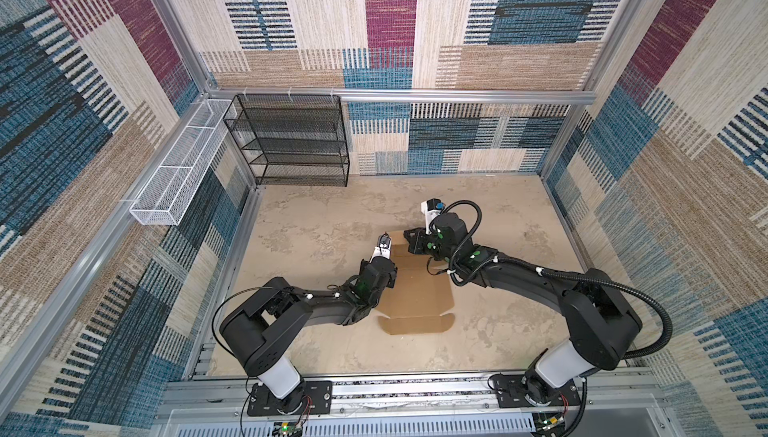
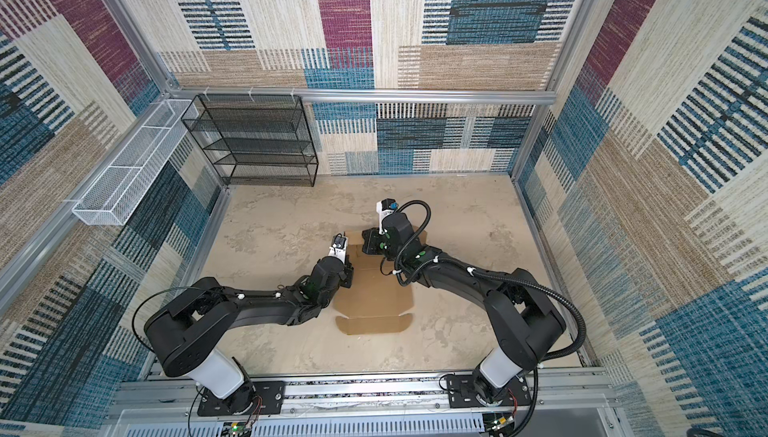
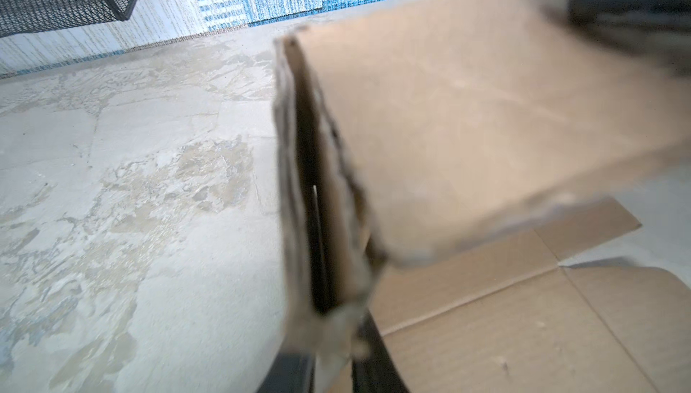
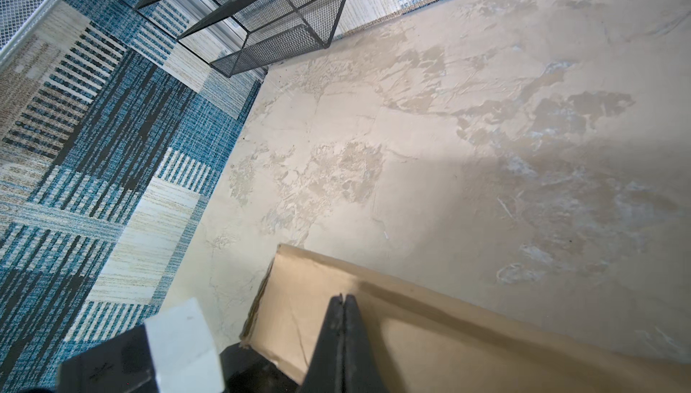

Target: Fold the paper box

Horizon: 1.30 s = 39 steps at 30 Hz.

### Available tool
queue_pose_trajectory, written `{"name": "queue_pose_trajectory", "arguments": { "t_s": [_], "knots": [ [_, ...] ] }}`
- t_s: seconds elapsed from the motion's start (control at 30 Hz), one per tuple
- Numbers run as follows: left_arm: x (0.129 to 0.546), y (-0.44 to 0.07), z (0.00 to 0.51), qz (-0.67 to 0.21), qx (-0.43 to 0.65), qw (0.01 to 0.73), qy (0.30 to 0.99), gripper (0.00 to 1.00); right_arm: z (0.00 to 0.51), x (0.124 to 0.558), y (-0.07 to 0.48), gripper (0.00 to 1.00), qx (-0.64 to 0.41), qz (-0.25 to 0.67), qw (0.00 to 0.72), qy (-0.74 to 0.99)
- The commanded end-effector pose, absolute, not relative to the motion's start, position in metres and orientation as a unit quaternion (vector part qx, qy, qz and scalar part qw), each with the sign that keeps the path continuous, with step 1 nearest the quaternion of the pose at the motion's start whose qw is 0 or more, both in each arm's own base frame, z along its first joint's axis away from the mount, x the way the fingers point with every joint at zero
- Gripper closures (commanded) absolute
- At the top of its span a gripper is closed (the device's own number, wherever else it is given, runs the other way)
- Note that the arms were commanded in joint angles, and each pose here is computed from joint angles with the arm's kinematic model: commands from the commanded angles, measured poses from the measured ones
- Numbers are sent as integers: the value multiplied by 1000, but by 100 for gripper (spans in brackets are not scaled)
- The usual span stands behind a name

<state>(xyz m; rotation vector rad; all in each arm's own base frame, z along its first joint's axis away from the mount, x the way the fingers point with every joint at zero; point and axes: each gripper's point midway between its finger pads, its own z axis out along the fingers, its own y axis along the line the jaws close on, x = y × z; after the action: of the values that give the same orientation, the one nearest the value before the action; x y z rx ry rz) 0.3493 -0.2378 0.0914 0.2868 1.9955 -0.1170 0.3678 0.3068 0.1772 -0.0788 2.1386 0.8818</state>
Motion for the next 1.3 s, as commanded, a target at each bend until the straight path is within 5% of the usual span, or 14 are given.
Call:
{"name": "queue_pose_trajectory", "arguments": {
  "t_s": [0.0, 0.97, 1.07, 1.27],
  "knots": [
    [353, -233, 101, -44, 98, 548, 829, 77, 176, 370, 306, 98, -24, 344, 400, 849],
    [375, -248, 121, -48, 86, 592, 800, 54, 163, 371, 314, 99, -24, 347, 374, 860],
    [377, -247, 120, -44, 83, 594, 799, 55, 161, 371, 315, 99, -24, 348, 371, 860],
    [379, -247, 118, -42, 78, 598, 797, 78, 158, 370, 316, 100, -24, 349, 367, 862]
  ]
}}
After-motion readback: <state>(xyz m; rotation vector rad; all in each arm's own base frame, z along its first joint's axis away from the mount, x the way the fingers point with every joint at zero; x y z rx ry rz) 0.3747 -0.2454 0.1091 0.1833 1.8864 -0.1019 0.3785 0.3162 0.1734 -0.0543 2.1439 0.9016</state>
